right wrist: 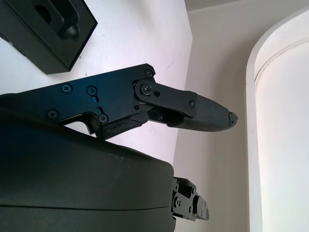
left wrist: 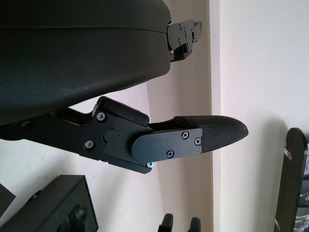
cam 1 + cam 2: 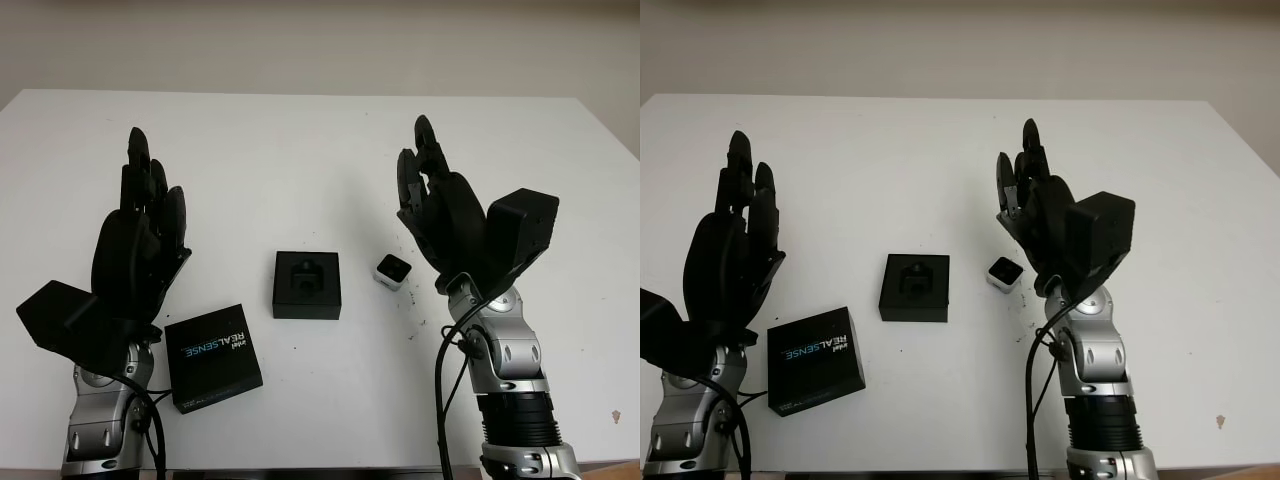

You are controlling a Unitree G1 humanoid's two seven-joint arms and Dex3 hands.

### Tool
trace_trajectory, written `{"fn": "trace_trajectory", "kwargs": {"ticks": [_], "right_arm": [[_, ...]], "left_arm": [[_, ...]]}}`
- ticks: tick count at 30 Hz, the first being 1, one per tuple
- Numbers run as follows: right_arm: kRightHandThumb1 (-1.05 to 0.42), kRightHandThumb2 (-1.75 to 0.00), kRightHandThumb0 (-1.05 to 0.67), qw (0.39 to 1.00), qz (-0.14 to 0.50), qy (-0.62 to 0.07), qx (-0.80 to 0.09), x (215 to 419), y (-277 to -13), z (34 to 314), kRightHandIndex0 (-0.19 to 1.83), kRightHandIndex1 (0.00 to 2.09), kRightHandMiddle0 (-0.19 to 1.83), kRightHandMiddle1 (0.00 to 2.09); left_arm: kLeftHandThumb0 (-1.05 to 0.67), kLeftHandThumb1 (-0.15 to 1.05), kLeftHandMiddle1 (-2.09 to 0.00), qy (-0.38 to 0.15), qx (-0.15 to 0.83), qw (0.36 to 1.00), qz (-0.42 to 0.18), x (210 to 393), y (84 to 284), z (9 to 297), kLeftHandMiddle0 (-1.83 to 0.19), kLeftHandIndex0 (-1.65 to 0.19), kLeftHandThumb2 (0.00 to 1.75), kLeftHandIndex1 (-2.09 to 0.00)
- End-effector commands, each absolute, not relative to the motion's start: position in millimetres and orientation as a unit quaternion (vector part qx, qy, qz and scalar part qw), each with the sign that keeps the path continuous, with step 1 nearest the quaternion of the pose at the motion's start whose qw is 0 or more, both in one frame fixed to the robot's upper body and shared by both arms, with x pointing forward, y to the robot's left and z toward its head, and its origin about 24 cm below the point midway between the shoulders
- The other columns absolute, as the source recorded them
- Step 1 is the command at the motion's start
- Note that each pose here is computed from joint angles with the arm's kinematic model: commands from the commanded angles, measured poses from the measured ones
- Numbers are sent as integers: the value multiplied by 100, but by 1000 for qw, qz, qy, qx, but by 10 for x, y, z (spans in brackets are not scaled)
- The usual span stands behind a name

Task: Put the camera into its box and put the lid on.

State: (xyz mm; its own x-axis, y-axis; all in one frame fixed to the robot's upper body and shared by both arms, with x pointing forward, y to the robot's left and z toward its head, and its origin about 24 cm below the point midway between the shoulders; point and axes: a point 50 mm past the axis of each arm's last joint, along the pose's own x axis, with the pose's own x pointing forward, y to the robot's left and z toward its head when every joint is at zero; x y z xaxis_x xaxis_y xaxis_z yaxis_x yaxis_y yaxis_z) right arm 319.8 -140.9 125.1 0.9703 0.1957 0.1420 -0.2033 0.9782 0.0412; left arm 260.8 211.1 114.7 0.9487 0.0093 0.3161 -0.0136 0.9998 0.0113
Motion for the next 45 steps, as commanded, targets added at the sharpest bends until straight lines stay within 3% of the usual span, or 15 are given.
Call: {"fn": "trace_trajectory", "kwargs": {"ticks": [1, 11, 13, 16, 18, 21, 24, 26, 31, 34, 37, 45], "right_arm": [[-105, -61, -64, 992, 102, -73, 27, 3185, -1409, 1288, -19, 0, -19, 2], [-105, -60, -64, 989, 133, -53, 29, 3300, -1414, 1241, -17, 2, -17, 2], [-105, -49, -63, 989, 137, -58, 22, 3313, -1477, 1289, -16, 3, -14, 4], [-99, -14, -63, 986, 143, -77, -25, 3345, -1606, 1425, -2, 10, 1, 12], [-92, -6, -49, 979, 171, -93, -63, 3377, -1714, 1548, 5, 13, 6, 15], [-87, -4, -42, 967, 192, -111, -125, 3423, -1834, 1693, 10, 15, 9, 20], [-80, -5, -34, 954, 205, -121, -181, 3481, -1935, 1816, 15, 20, -11, 71], [-76, -3, -31, 942, 212, -118, -232, 3502, -1988, 1872, 15, 21, -17, 85], [-73, -5, -44, 873, 242, -144, -399, 3492, -2053, 1942, 18, 22, -5, 79], [-73, -5, -48, 815, 257, -144, -499, 3471, -2061, 1934, 23, 19, 10, 56], [-73, -5, -47, 755, 269, -135, -583, 3455, -2067, 1917, 29, 12, 30, 21], [-73, -6, -34, 670, 301, -134, -665, 3407, -2046, 1825, 37, 11, 42, 10]], "left_arm": [[-79, 105, 0, -160, 1, 987, -2, 2606, 2090, 1146, 19, 19, 52, 0], [-80, 105, 0, -155, 0, 988, -16, 2702, 2028, 1144, 19, 19, 55, 0], [-80, 105, 0, -156, 2, 988, -14, 2702, 2021, 1151, 19, 19, 54, 0], [-81, 105, 0, -161, -1, 987, -4, 2685, 2026, 1161, 19, 19, 53, 0], [-80, 105, 0, -162, 0, 987, -3, 2668, 2043, 1165, 19, 19, 53, 0], [-78, 105, 0, -164, -1, 986, -1, 2655, 2055, 1162, 19, 19, 54, 0], [-78, 105, 0, -165, 0, 986, 2, 2649, 2050, 1152, 19, 19, 54, 0], [-78, 105, 0, -164, 2, 987, -1, 2649, 2052, 1144, 19, 19, 54, 0], [-79, 105, 0, -159, -1, 987, -2, 2672, 2059, 1129, 19, 19, 54, 0], [-78, 105, 0, -160, 1, 987, -7, 2679, 2053, 1127, 19, 19, 54, 0], [-78, 105, 0, -159, 1, 987, -10, 2685, 2049, 1122, 19, 19, 54, 0], [-77, 105, 0, -158, 6, 987, -4, 2649, 2053, 1131, 19, 19, 55, 0]]}}
